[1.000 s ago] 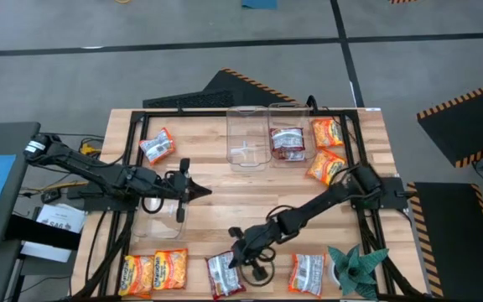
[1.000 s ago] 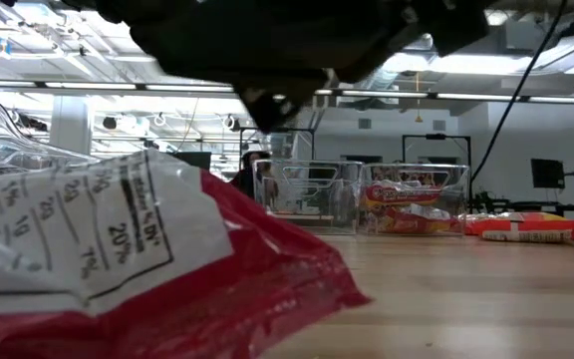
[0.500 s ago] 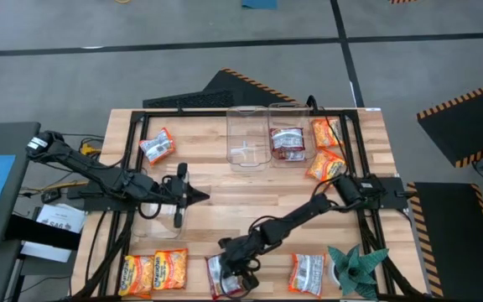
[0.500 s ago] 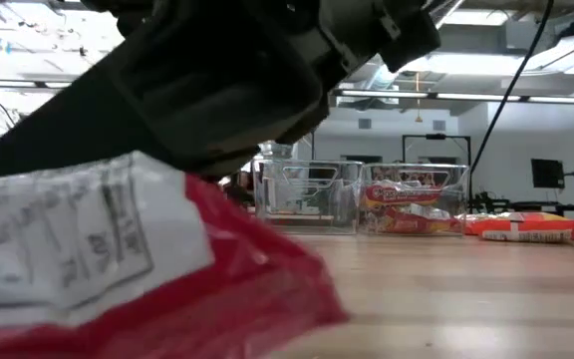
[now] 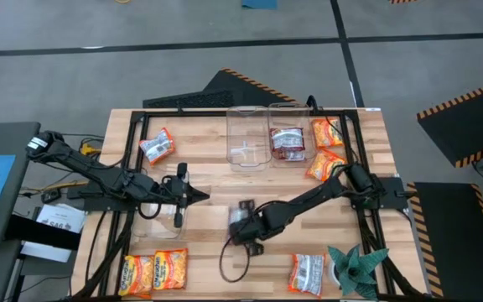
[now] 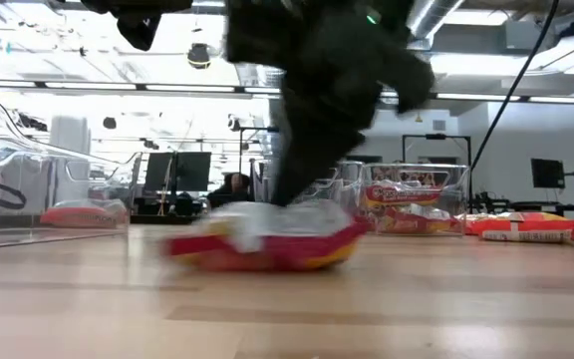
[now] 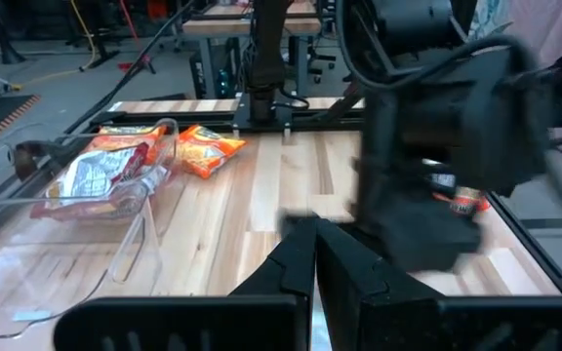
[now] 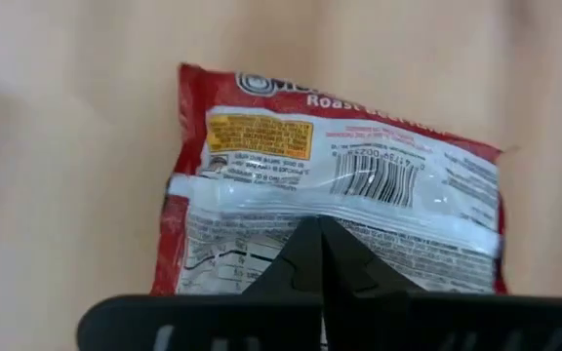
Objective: Sort Maruchan noodles
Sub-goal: Put the red noodle pack into the top right transparent bin
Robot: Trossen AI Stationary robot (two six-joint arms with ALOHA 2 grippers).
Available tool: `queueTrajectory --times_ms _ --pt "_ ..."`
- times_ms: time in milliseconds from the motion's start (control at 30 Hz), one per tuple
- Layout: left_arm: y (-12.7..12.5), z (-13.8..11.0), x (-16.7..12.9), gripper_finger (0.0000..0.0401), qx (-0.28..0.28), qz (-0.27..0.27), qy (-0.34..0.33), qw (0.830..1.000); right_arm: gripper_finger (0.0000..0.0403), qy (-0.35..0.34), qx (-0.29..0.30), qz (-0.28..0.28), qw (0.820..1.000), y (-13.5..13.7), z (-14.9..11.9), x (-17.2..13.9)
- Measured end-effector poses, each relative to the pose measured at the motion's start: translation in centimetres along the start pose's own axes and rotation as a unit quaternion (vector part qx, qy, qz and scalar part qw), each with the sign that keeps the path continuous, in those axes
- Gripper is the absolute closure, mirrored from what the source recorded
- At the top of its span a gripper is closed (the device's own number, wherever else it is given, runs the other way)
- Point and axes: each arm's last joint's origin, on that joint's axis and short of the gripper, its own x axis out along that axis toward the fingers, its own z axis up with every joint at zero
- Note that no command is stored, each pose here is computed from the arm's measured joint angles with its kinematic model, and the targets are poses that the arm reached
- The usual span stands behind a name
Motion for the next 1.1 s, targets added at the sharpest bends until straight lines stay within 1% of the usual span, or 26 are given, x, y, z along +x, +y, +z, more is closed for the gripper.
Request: queueTrajectory --times_ms 100,167,267,367,533,600,667,700,800,900,1000,1100 --pt "0.0 0.0 0.0 0.0401 0.001 0.000 0.002 1.000 0.0396 0.043 0.008 -0.041 0.998 -0.8 -1.4 -0.8" --pt "0.0 -0.1 0.0 0.0401 0.002 0.000 0.004 1.000 0.0396 0.049 0.024 -0.045 0.998 -1.2 -2.5 -1.0" --pt "0.0 -0.1 0.0 0.0401 0.002 0.000 0.004 1.000 0.0396 0.058 0.055 -0.050 0.996 -1.5 -4.8 -1.6" --pt "0.0 -0.1 0.0 0.0401 0.005 0.000 0.003 1.000 0.0396 0.030 0.082 -0.045 0.995 -1.7 -6.1 -2.9" --pt "0.0 -0.1 0.0 0.0401 0.005 0.001 0.002 1.000 0.0379 -0.067 0.110 -0.050 0.990 -2.2 -6.1 -7.0" --pt "0.0 -0.1 0.0 0.0401 0.005 0.002 0.002 1.000 0.0369 -0.075 0.141 -0.056 0.986 -2.5 -6.4 -7.9" --pt "0.0 -0.1 0.0 0.0401 0.005 0.002 0.003 1.000 0.0361 -0.089 0.167 -0.050 0.981 -3.0 -6.3 -8.7" --pt "0.0 -0.1 0.0 0.0401 0.005 0.002 0.003 1.000 0.0359 -0.095 0.171 -0.043 0.980 -3.2 -6.3 -9.2" --pt "0.0 -0.1 0.0 0.0401 0.006 0.002 0.004 1.000 0.0351 -0.101 0.163 -0.010 0.981 -3.7 -6.1 -9.9" --pt "0.0 -0.1 0.0 0.0401 0.006 0.002 0.004 1.000 0.0334 -0.082 0.146 0.030 0.985 -4.4 -6.2 -9.6" --pt "0.0 -0.1 0.0 0.0401 0.006 0.005 0.004 1.000 0.0300 -0.074 0.121 0.045 0.989 -5.0 -6.0 -8.8" --pt "0.1 -0.1 0.0 0.0401 0.012 0.013 0.004 1.000 0.0250 -0.051 0.078 0.046 0.995 -5.3 -6.1 -7.8"
